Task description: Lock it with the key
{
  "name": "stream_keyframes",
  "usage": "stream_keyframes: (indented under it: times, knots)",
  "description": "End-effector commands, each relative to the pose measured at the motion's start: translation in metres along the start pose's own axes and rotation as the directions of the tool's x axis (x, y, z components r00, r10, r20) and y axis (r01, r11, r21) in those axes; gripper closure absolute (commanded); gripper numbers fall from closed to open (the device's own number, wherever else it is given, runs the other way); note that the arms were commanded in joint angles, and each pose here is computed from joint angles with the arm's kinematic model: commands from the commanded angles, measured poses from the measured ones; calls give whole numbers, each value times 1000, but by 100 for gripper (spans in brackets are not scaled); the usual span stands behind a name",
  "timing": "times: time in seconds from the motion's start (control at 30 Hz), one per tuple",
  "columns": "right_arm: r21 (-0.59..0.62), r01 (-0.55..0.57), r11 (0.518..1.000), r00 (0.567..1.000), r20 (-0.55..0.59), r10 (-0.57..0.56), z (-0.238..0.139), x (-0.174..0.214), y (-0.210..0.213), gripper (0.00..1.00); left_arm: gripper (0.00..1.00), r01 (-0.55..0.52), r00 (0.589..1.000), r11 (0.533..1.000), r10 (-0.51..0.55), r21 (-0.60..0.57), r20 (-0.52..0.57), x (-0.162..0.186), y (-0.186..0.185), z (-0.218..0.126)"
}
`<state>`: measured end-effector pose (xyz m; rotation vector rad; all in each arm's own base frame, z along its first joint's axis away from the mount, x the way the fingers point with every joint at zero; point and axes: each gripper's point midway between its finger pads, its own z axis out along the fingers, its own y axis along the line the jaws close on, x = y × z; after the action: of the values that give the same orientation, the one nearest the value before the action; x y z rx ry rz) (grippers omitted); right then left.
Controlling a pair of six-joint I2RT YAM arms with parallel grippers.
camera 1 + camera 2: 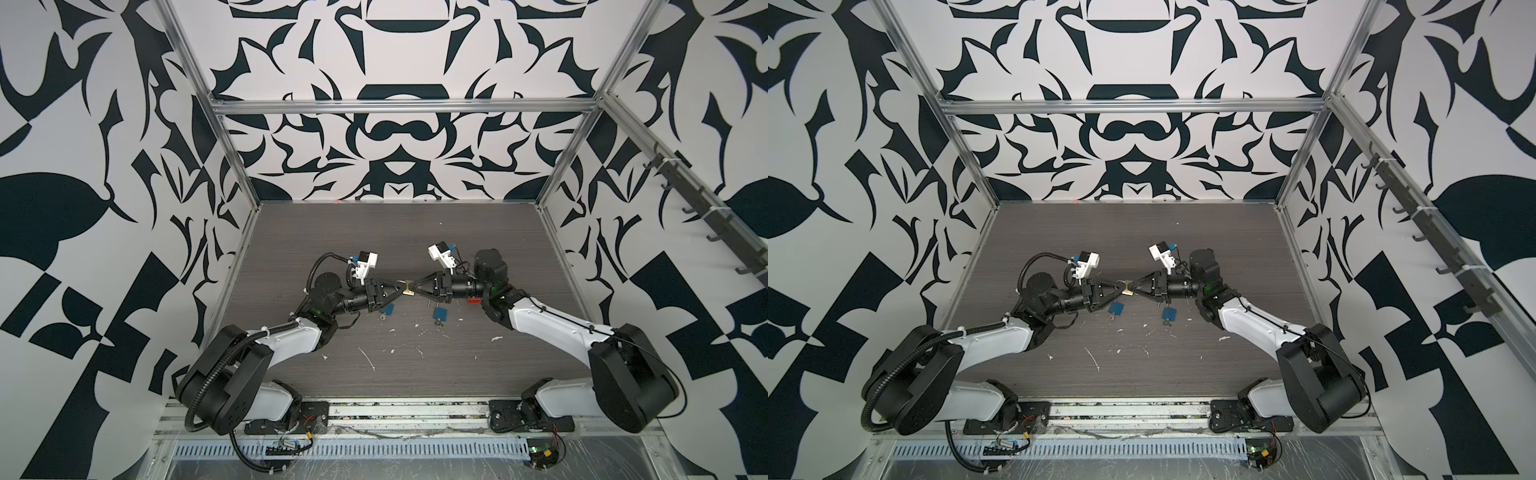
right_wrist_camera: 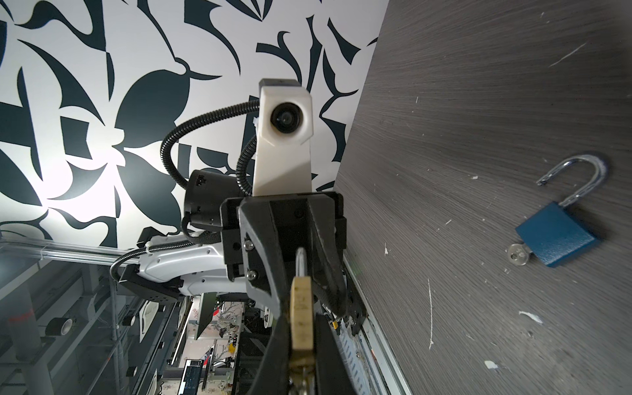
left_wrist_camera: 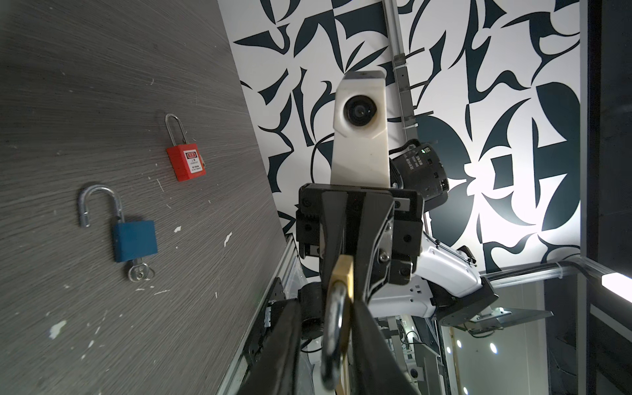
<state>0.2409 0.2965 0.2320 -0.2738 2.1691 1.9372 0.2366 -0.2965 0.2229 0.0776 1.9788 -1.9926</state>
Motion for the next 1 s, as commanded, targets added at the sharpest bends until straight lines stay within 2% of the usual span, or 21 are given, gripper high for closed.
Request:
stream_keyframes:
  times: [0.0, 0.37, 0.43, 0.57, 0.6, 0.7, 0.83, 0.97]
  knots:
    - [-61, 95, 994, 996, 3, -95, 1, -5, 23, 100, 71, -17, 1000, 999, 17, 28, -1, -5, -9, 3]
    - [-55, 82, 995, 997, -4, -83, 8, -7, 17, 100, 75, -23, 1000, 999, 23, 37, -13, -2, -12, 5]
    - [-51, 77, 996, 997, -3, -78, 8, -8, 14, 100, 81, -21, 1000, 999, 22, 35, -11, -3, -12, 4]
    - [-45, 74, 996, 997, 6, -74, 8, -9, 13, 100, 100, -19, 1000, 999, 20, 35, -10, -1, -10, 3]
    - [-38, 75, 997, 997, 16, -74, 8, -10, 11, 100, 100, -19, 1000, 999, 19, 34, -9, 0, -9, 2]
    - [-13, 77, 997, 997, 32, -76, 4, -11, 8, 81, 100, -13, 1000, 999, 13, 35, 13, -1, -7, 0]
    - [24, 88, 996, 993, 73, -90, -8, -13, 6, 60, 100, -12, 999, 999, 10, 48, 43, -4, -7, -5]
    - [49, 102, 994, 990, 95, -107, -19, -13, 8, 57, 100, -17, 999, 998, 15, 66, 42, -4, -12, -5]
